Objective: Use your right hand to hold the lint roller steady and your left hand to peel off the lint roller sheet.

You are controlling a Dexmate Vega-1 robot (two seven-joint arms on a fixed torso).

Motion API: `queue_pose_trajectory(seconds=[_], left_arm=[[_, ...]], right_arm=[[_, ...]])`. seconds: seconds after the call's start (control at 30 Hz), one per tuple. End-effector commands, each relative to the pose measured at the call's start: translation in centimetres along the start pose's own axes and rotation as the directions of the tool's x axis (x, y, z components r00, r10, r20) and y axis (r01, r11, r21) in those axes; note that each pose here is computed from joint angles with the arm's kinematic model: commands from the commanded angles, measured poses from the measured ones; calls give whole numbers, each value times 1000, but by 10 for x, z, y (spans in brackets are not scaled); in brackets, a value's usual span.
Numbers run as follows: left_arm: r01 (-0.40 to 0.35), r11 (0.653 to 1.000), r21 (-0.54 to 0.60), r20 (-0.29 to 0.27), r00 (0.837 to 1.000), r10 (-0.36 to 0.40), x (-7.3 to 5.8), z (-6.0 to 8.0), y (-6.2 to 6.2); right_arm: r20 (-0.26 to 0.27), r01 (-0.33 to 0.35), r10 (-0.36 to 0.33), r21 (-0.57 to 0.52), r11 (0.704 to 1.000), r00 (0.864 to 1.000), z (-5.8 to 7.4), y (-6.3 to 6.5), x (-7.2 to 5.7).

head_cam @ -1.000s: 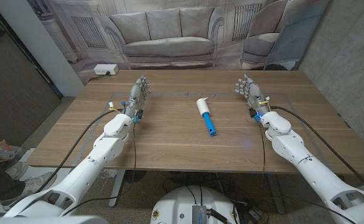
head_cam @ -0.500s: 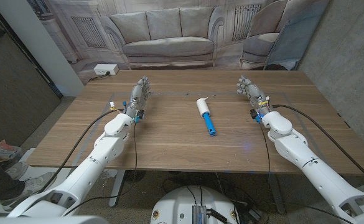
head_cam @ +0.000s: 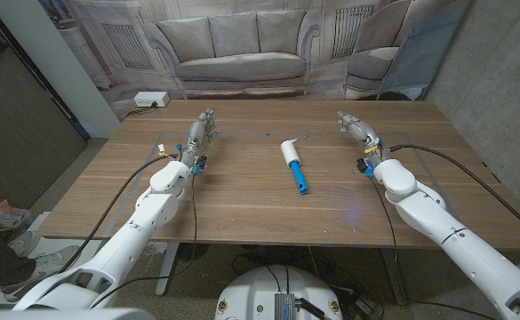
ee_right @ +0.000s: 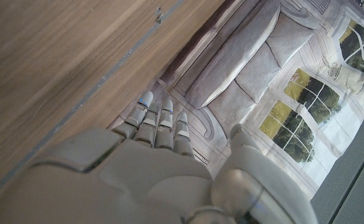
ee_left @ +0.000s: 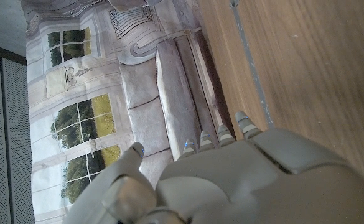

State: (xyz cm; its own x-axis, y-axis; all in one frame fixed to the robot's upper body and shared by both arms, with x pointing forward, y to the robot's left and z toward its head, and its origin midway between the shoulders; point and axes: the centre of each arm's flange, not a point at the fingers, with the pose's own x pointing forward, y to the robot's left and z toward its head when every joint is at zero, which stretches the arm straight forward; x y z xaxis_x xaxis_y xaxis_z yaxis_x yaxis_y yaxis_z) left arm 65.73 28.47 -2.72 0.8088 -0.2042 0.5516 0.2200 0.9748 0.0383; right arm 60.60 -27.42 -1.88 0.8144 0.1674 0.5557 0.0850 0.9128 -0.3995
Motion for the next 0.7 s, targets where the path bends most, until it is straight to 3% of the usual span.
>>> queue_pose_trajectory(seconds=[0.03,0.37,0.43,0.7], left_arm=[[9,1000,-2,-7,1000,-9,6,-1,0],[20,1000,0,-13,1000,-20,12,-2,-1],[23,1000,-1,-14,1000,-23,13,-2,-1],[31,1000,0,-13,999,-31,18,-2,-2]], right_arm=[[-5,0,-1,-217,976,1000,18,7,-9],[7,-11,14,-311,950,1000,34,18,-18],[9,-1,4,-386,923,1000,41,22,-22],[17,-4,13,-467,884,1000,56,30,-29]])
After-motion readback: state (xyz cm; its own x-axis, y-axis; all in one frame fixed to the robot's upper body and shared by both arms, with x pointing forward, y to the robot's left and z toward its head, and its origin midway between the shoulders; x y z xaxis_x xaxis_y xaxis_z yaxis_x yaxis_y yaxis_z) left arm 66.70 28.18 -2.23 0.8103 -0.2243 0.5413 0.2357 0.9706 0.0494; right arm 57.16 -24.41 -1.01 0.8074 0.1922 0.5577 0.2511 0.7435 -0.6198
